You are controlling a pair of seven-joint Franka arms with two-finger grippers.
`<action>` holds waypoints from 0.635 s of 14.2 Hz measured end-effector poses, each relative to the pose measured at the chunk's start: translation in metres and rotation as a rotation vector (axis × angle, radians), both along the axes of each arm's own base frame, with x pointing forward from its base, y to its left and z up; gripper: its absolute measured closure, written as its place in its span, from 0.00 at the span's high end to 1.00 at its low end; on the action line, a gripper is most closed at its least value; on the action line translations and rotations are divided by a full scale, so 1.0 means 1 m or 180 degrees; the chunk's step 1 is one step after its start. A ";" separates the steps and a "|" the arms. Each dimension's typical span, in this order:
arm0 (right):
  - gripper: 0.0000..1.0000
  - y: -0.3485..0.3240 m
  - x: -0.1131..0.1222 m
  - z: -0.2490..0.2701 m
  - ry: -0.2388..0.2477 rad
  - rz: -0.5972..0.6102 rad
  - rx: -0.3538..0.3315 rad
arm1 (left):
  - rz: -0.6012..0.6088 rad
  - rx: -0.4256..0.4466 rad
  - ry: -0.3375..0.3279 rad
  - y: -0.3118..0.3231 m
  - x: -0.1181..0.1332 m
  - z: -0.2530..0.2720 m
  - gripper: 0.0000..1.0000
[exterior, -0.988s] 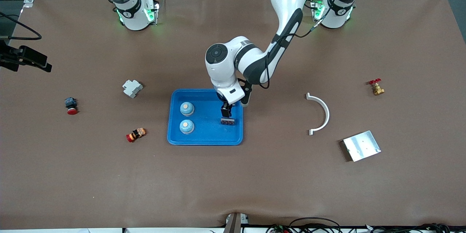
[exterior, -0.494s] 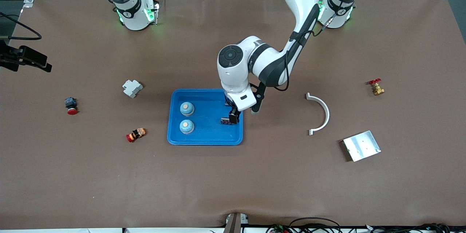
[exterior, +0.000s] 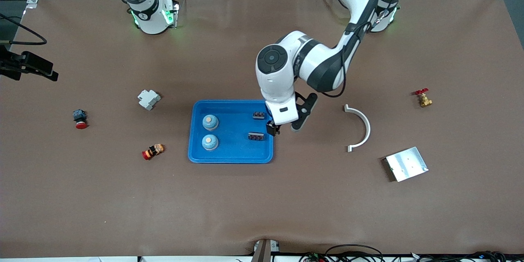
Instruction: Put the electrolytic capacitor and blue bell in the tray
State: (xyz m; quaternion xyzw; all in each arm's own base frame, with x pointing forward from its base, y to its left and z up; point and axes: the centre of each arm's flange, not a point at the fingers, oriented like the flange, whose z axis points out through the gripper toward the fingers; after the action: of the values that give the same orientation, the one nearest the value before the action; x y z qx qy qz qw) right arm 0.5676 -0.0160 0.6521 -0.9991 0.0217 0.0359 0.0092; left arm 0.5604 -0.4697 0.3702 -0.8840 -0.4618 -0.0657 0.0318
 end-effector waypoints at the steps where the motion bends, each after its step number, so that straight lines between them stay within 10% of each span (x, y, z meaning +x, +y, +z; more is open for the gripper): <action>1: 1.00 0.000 0.000 0.000 0.0000 0.0000 0.0000 | -0.0104 0.0025 0.0033 0.009 0.004 0.008 1.00; 9: 1.00 0.000 0.000 0.000 -0.0001 0.0002 0.0003 | -0.0830 0.0126 0.0272 0.119 0.044 0.084 1.00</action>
State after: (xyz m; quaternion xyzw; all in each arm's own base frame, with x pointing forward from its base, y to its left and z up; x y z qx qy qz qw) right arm 0.5677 -0.0157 0.6521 -0.9991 0.0214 0.0357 0.0097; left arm 0.6047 -0.3510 0.4541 -0.9377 -0.3399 -0.0406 0.0601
